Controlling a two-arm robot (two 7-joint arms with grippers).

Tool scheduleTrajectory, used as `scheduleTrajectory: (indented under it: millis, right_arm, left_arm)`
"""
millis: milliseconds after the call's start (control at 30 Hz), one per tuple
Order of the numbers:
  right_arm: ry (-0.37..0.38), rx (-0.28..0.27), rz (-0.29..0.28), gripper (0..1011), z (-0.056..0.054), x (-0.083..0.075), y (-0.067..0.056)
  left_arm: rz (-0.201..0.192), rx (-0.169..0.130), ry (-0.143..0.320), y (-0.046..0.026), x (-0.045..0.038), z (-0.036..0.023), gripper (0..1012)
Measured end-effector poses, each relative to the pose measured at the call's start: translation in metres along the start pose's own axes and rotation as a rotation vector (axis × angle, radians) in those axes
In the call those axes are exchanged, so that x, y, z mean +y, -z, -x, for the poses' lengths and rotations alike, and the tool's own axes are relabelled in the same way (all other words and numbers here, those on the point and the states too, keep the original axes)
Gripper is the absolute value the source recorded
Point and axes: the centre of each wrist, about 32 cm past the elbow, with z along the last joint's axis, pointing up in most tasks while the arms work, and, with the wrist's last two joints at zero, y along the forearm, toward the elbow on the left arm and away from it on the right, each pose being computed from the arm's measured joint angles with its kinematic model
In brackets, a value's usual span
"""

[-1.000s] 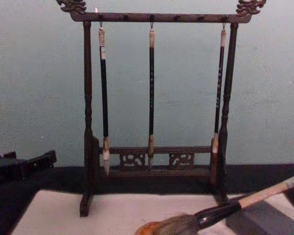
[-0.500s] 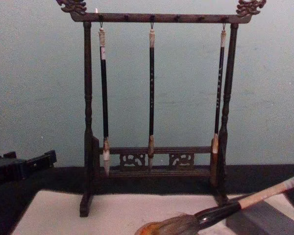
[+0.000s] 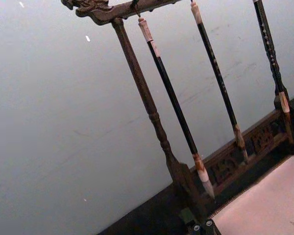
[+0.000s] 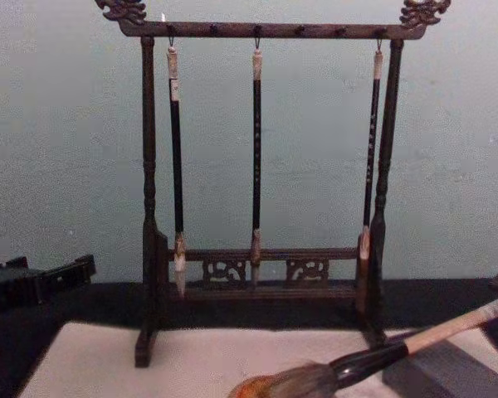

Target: Pick up the brush from the inkstone, write on the paper, then place the brush back to its original position.

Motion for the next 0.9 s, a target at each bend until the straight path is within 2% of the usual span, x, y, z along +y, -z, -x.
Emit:
scheduleTrajectory:
  millis: [467,900]
  right_arm:
    - [-0.014,0.028,0.016,1001,-0.004,0.014,-0.003]
    - [-0.004,0.033,0.034,1001,-0.006,0.017,0.001]
  left_arm:
    - [0.0,0.0,0.0,0.0,0.0,0.0,1002]
    - [0.0,0.0,0.0,0.0,0.0,0.0,1000]
